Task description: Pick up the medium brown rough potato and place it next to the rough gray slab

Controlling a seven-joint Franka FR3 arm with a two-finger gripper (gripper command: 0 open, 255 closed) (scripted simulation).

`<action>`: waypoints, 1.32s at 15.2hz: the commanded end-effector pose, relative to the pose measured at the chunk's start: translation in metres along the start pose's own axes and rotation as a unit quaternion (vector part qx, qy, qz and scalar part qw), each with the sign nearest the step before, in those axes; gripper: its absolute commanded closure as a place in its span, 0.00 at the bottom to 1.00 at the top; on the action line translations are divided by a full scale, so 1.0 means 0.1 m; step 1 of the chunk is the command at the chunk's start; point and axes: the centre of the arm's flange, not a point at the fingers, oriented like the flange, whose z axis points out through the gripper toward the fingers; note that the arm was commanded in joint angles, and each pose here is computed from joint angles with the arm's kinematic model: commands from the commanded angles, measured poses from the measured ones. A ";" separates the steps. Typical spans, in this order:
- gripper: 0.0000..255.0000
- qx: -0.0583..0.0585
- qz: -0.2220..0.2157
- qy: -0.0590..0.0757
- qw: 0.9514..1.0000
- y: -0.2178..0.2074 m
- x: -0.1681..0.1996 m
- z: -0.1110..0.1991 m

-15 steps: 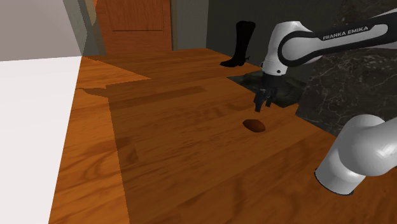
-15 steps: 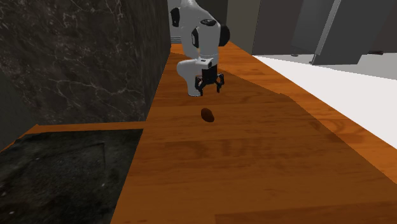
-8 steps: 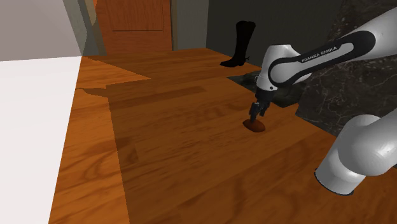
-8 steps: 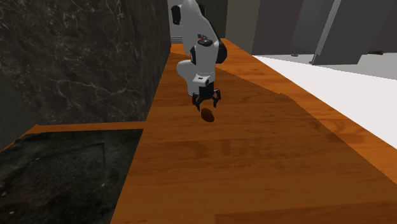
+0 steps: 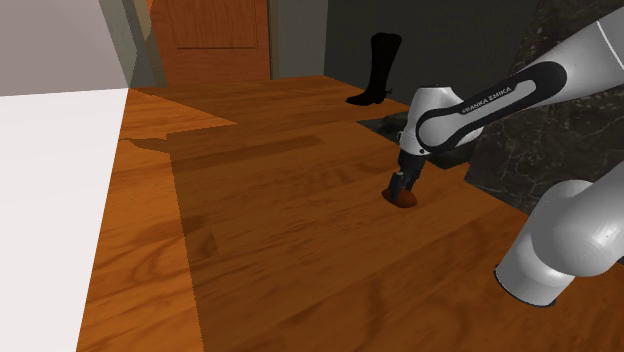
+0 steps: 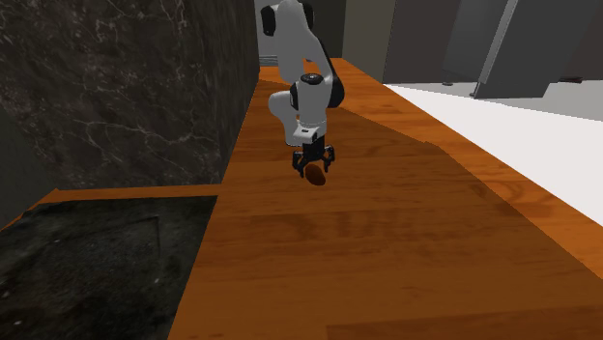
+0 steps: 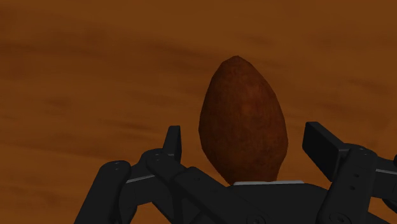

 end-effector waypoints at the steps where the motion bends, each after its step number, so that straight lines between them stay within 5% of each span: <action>1: 0.00 0.000 0.000 0.000 1.000 0.00 0.00 0.01; 6: 0.00 0.000 0.000 0.000 1.000 0.00 0.00 0.01; 7: 1.00 0.000 0.000 0.000 1.000 0.00 0.00 0.01; 20: 1.00 0.000 0.000 0.000 1.000 -0.01 0.00 -0.20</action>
